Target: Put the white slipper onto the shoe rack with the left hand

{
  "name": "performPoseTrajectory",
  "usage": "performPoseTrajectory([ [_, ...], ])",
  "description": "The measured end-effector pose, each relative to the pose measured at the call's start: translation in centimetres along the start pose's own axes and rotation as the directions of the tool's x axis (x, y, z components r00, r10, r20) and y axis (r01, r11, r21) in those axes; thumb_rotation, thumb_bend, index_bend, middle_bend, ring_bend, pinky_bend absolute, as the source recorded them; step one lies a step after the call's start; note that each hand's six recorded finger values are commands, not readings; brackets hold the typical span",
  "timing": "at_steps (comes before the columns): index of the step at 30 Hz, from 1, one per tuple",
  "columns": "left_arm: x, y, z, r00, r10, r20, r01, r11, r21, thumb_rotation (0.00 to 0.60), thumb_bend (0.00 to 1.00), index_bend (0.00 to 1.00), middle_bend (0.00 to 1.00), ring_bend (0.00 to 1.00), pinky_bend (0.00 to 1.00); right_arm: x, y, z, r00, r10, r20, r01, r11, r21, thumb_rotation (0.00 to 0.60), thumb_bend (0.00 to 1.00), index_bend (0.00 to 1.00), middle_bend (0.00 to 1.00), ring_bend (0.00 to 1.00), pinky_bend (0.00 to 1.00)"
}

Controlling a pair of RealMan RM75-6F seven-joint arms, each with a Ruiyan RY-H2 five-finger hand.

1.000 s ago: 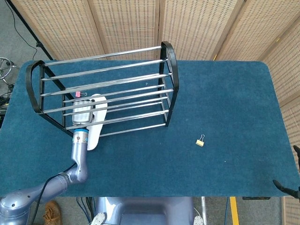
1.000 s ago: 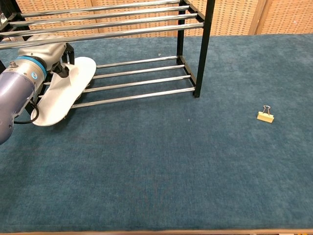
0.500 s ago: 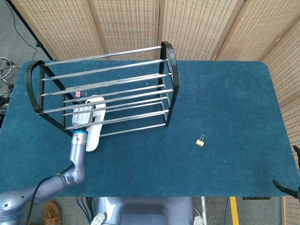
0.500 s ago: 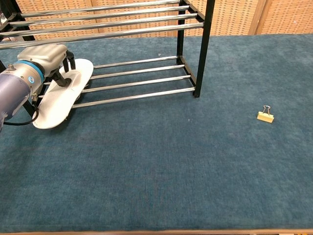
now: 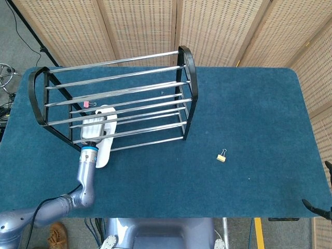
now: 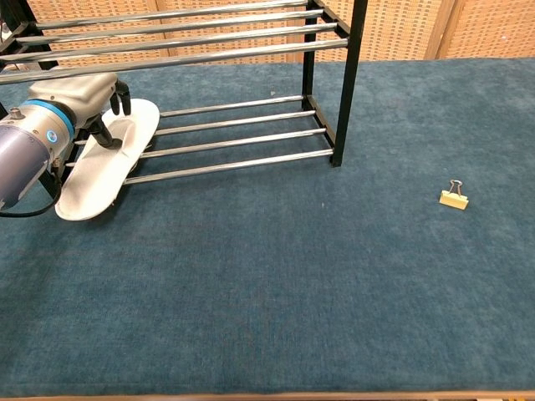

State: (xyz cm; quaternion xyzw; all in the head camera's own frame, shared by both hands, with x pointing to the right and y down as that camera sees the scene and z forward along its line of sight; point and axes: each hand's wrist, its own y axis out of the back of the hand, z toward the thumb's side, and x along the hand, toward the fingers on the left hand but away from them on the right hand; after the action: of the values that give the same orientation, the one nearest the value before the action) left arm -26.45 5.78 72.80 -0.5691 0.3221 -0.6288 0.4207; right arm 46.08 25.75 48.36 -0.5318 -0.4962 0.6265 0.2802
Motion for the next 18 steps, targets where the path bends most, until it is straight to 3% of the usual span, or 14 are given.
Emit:
performPoseTrajectory([
  [18,-0.97,0.38,0.43,0.999,0.018,0.026,-0.019,0.999,0.041,0.6,0.22,0.41,0.38,0.34,0.46,0.01,-0.02,-0.01,1.0,0.003,0.003,-0.002,1.0,-0.003,0.6,0.0,0.0,0.0,0.0,0.0],
])
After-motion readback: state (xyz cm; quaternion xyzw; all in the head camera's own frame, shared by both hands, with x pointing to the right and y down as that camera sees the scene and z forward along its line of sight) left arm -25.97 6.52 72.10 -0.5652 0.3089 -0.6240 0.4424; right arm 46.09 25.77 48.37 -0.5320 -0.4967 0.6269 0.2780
